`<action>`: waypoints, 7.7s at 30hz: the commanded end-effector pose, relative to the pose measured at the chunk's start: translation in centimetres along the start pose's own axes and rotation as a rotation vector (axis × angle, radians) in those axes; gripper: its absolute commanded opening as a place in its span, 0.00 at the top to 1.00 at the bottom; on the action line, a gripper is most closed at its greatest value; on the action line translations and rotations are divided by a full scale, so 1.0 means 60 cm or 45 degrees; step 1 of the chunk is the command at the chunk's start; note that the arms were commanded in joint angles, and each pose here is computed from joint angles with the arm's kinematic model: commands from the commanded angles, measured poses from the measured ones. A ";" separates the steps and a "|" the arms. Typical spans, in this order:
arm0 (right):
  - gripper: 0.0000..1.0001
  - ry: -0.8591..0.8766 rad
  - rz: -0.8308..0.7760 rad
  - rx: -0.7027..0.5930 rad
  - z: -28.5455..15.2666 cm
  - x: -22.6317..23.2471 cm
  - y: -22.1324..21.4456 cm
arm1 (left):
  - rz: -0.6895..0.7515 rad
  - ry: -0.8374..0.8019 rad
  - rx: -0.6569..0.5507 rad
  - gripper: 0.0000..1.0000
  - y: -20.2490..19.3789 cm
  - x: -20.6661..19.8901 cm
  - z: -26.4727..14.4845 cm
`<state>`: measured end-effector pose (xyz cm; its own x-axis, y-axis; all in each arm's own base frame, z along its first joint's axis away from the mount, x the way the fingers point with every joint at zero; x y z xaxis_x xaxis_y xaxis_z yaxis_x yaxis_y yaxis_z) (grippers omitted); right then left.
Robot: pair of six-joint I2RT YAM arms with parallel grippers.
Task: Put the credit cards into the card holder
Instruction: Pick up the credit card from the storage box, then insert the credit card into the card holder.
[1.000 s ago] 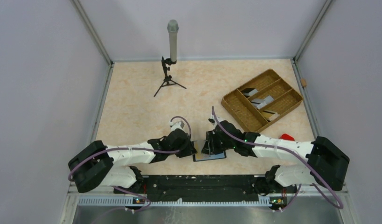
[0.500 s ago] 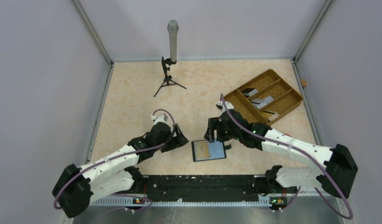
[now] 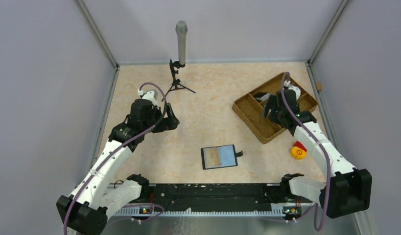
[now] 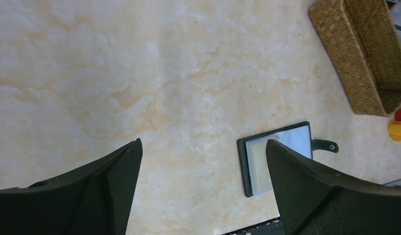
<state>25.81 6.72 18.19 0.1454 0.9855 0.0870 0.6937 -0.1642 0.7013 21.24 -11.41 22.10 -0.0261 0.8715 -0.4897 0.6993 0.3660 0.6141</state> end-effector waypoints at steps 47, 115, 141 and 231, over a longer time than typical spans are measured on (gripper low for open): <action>0.49 -0.242 0.292 0.020 0.175 -0.102 0.067 | 0.248 0.071 0.009 0.01 0.022 0.039 0.024; 1.00 1.581 -0.436 -0.015 -0.218 0.181 -0.020 | 0.522 -1.151 0.357 0.05 -0.072 -0.185 -0.044; 0.44 1.753 -0.508 0.063 -0.227 0.262 -0.049 | 0.427 -1.337 0.577 1.00 -0.169 -0.221 -0.050; 1.00 1.083 0.119 0.438 0.021 0.192 -0.296 | -0.315 -0.265 0.587 0.59 -0.327 -0.030 0.153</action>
<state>15.61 20.91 6.16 -0.2558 0.6352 0.7288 0.9056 -0.1065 0.4106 14.61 -23.33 6.25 -0.1016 0.6552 -0.7486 0.9253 0.3387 0.1709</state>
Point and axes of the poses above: each gripper's point midway between its finger pads, its own z axis out along the fingers, its own x axis along the line the jaws close on, y = z × x, the point moved 5 cm from there along -z, back along the fingers, and after that the axes turned 7 degrees about -z, right-handed, at the moved point
